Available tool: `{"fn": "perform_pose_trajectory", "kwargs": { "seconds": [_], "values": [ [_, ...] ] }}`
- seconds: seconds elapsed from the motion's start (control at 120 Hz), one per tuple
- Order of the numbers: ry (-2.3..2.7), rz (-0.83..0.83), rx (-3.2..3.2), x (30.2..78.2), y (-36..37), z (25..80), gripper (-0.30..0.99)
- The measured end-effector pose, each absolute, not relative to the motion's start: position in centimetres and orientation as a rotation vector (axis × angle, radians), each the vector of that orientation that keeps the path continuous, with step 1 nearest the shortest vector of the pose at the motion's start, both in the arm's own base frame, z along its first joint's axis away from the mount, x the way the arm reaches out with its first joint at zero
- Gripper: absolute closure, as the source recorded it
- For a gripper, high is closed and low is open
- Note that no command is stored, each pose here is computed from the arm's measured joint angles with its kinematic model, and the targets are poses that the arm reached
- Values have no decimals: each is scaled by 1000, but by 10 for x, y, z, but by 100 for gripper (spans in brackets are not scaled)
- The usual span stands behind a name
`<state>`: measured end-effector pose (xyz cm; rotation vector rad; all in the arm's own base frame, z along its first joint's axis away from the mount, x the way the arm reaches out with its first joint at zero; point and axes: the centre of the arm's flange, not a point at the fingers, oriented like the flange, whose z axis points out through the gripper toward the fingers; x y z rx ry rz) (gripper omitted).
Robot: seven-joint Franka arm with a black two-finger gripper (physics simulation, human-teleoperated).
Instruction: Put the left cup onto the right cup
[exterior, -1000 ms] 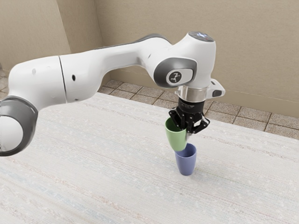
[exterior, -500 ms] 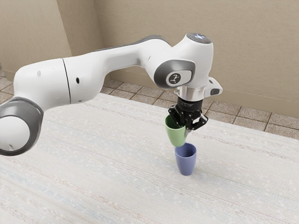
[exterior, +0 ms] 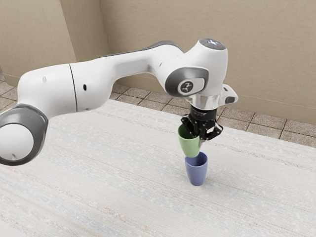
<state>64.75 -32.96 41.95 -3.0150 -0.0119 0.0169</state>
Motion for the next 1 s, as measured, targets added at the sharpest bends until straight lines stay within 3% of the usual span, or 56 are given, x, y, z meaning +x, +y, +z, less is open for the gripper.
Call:
{"fn": "perform_pose_trajectory", "kwargs": {
  "seconds": [1.0],
  "values": [
    [-7, 1, -3052, 647, -341, 415, 79]
  ]
}}
